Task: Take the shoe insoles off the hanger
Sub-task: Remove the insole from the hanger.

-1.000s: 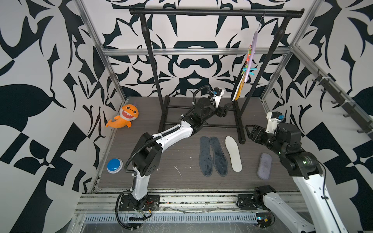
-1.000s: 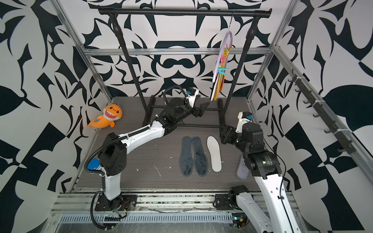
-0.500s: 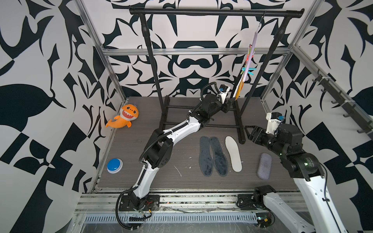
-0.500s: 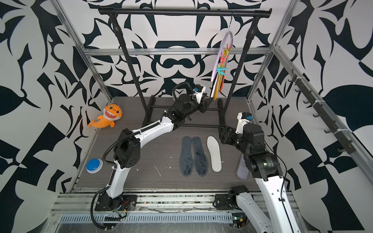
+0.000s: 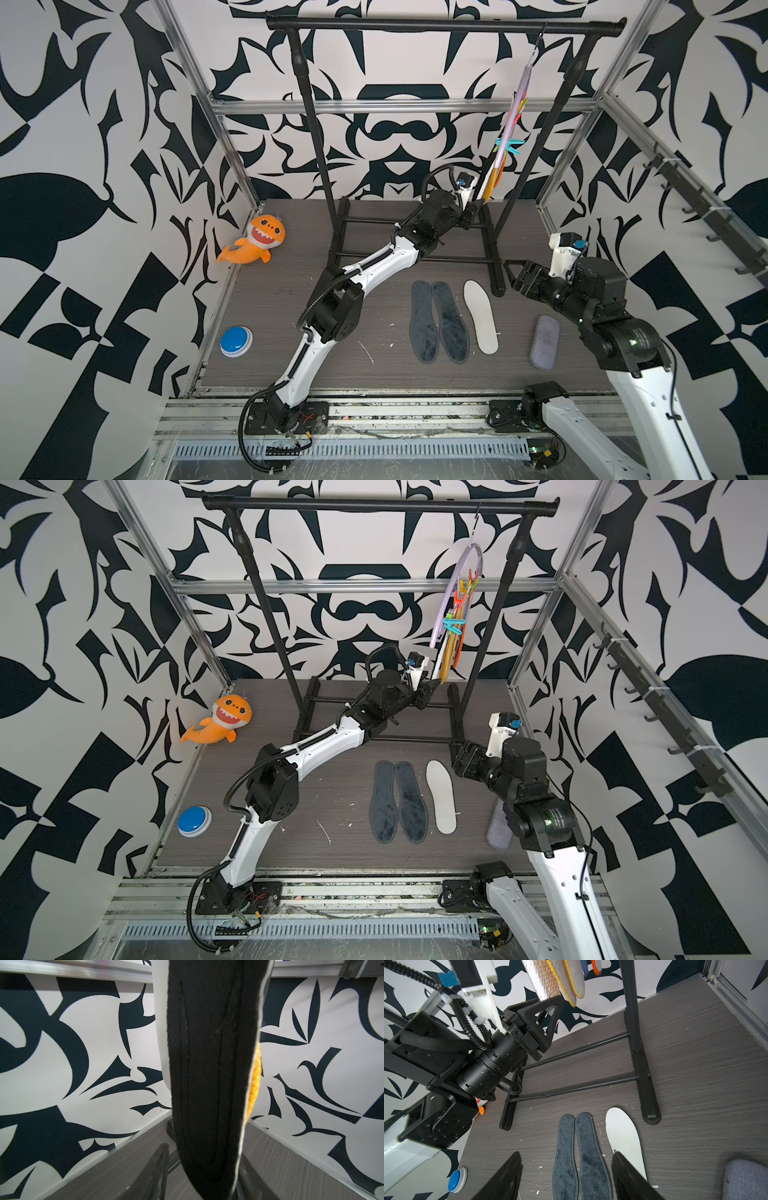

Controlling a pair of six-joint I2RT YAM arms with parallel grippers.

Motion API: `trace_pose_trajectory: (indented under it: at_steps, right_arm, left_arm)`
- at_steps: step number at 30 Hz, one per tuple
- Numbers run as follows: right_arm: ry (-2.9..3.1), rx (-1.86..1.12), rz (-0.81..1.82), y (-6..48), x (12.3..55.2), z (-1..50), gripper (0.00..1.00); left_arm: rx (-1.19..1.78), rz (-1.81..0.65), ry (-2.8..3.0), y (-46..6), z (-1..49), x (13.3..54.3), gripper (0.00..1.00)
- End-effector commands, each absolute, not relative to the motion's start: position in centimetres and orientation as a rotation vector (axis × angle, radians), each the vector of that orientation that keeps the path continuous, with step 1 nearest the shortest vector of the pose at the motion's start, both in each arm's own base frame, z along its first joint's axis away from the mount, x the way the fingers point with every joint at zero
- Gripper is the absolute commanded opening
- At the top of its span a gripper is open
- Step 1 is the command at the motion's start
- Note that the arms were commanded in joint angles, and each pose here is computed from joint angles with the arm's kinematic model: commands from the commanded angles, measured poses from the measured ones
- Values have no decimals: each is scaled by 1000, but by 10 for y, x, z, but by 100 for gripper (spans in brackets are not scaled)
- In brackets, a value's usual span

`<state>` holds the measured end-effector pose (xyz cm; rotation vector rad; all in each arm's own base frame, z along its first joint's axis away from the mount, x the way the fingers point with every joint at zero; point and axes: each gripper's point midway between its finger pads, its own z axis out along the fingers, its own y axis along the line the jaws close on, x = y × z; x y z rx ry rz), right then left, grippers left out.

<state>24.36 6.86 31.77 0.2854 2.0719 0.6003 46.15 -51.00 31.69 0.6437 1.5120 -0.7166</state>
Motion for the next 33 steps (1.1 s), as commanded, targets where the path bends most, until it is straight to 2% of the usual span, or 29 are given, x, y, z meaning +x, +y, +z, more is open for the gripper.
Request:
trace_pose_trajectory:
  at_steps: [1,5,16,19,27,33]
  right_arm:
    - [2020,281,630,70,245,332,71]
    - [2007,285,651,72,246,336,71]
    - [1896,387,741,72,262,361,68]
    - [1846,425,776,72,271,375,67]
    - [1727,519,846,66,290,414,69]
    - [1630,563,913,62,303,445,75]
  left_arm:
    - [623,-701,1496,-509,323,467,40]
    - [609,-695,1482,-506,335,467,26]
    - [547,-659,1462,-489,363,467,3]
    - [536,-657,1461,-485,371,465,0]
    - [513,-634,1467,-470,385,463,0]
    - [477,-616,1478,-457,392,466,0]
